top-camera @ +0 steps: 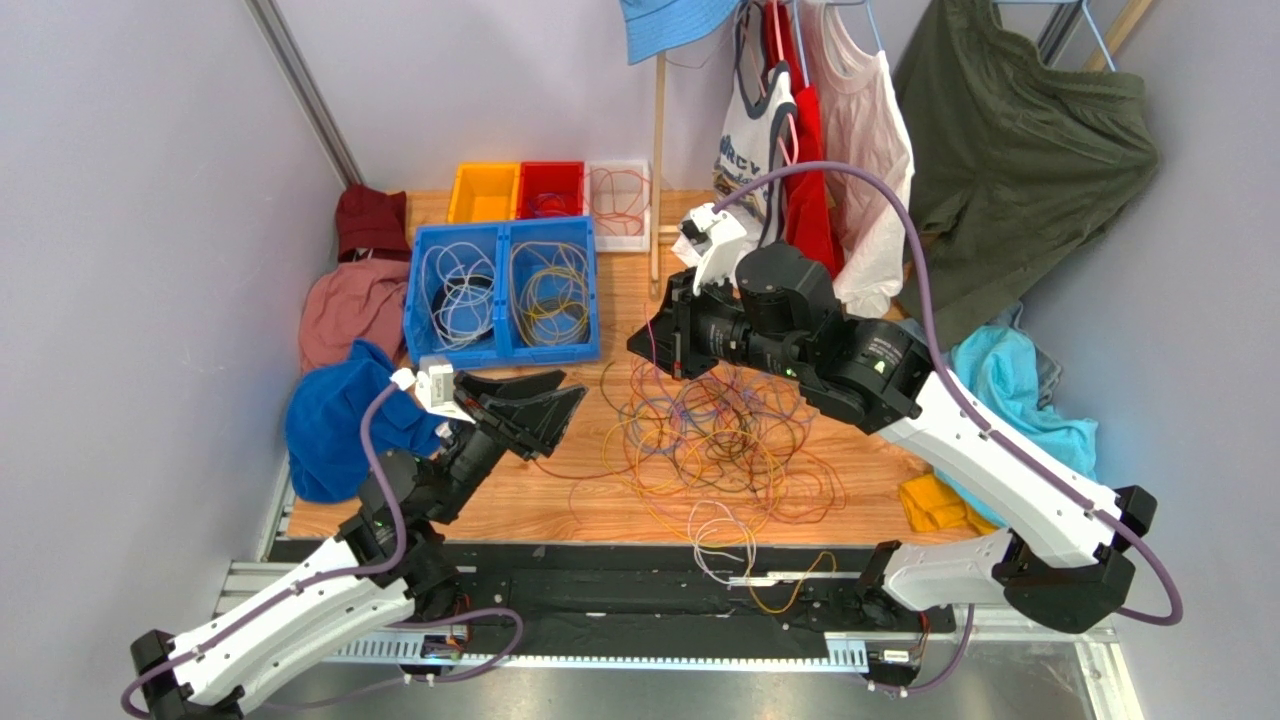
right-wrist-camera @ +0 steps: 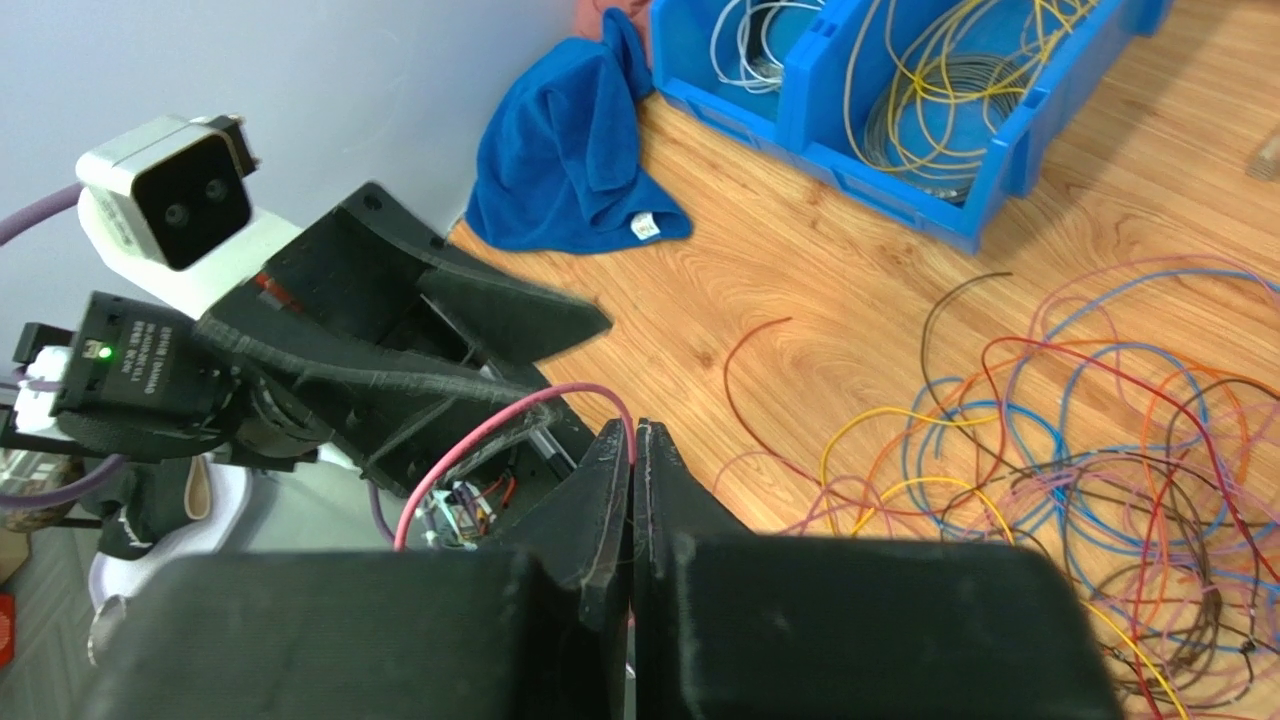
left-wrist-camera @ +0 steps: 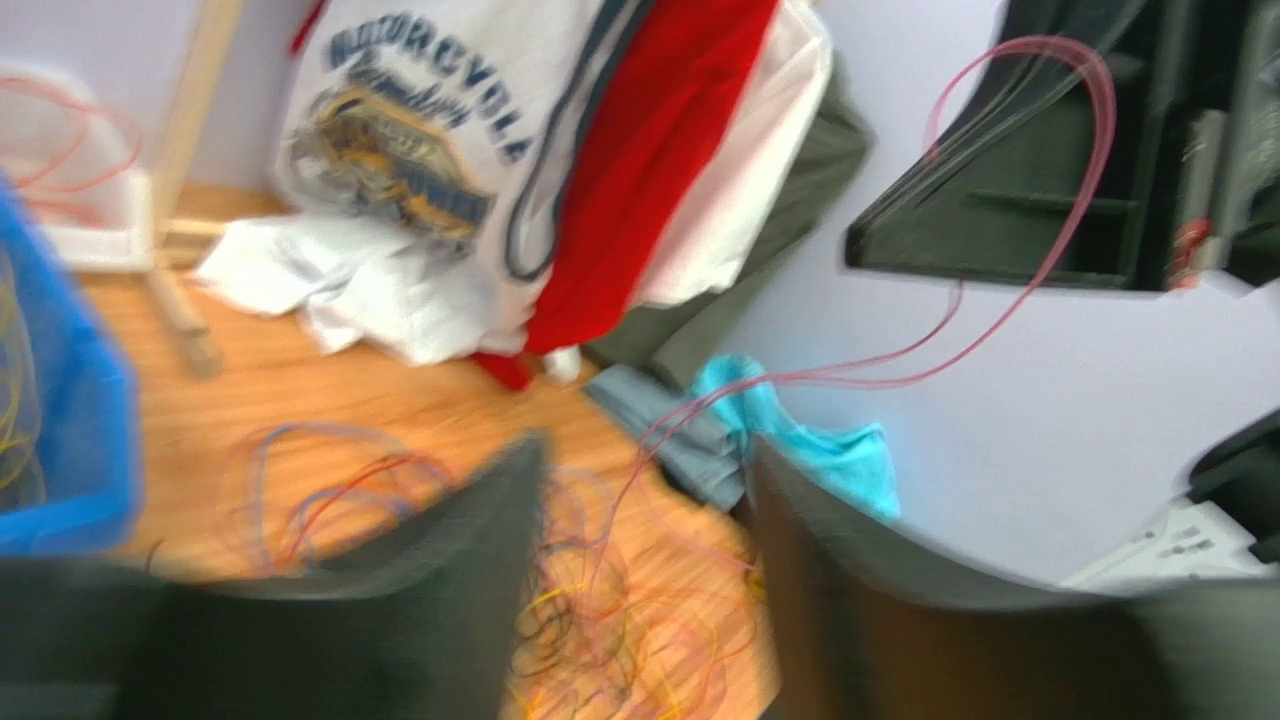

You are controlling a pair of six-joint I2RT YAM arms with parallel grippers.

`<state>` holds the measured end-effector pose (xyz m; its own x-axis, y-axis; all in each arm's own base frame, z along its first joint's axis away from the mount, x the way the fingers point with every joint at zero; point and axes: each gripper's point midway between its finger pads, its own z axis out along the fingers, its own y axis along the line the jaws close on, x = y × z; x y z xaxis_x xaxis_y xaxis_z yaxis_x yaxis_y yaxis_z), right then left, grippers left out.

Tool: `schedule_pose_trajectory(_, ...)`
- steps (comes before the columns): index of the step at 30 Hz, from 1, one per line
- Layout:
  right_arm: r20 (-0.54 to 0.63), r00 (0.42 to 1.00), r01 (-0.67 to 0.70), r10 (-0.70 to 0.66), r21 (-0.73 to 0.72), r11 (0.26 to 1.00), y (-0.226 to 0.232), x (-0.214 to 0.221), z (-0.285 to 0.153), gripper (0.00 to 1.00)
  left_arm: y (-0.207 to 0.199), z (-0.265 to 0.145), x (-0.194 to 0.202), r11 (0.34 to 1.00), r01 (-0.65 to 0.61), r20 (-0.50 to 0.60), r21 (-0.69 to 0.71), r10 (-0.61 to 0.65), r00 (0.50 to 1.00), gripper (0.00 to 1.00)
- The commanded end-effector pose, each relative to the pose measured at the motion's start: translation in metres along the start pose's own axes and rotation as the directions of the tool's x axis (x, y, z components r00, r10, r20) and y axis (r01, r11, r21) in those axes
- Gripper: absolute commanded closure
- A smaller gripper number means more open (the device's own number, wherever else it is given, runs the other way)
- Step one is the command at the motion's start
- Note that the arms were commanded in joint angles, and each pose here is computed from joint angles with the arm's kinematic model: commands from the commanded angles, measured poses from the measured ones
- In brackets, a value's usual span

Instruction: Untangle the cables

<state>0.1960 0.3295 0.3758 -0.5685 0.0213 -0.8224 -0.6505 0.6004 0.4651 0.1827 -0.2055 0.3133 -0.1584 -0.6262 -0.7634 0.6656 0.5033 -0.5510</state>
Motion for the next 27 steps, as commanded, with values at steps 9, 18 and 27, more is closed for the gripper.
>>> schedule_pose_trajectory(9,0.053,0.998,0.027,-0.027,-0.001,1.0,0.009,-0.024,-0.009,1.0,0.0,-0.023,0.074,0.99,-0.006,-0.238,0.141,0.039,0.97,0.07)
schedule_pose_trajectory(18,0.065,0.997,0.043,-0.041,-0.017,0.999,0.02,-0.04,-0.024,1.0,0.03,-0.016,0.123,0.995,-0.012,-0.293,0.095,0.04,0.955,0.05)
schedule_pose_trajectory(27,0.069,0.997,0.045,-0.042,-0.041,0.998,0.028,-0.047,-0.032,1.0,0.02,-0.001,0.154,0.988,0.003,-0.333,0.155,0.05,0.942,0.05)
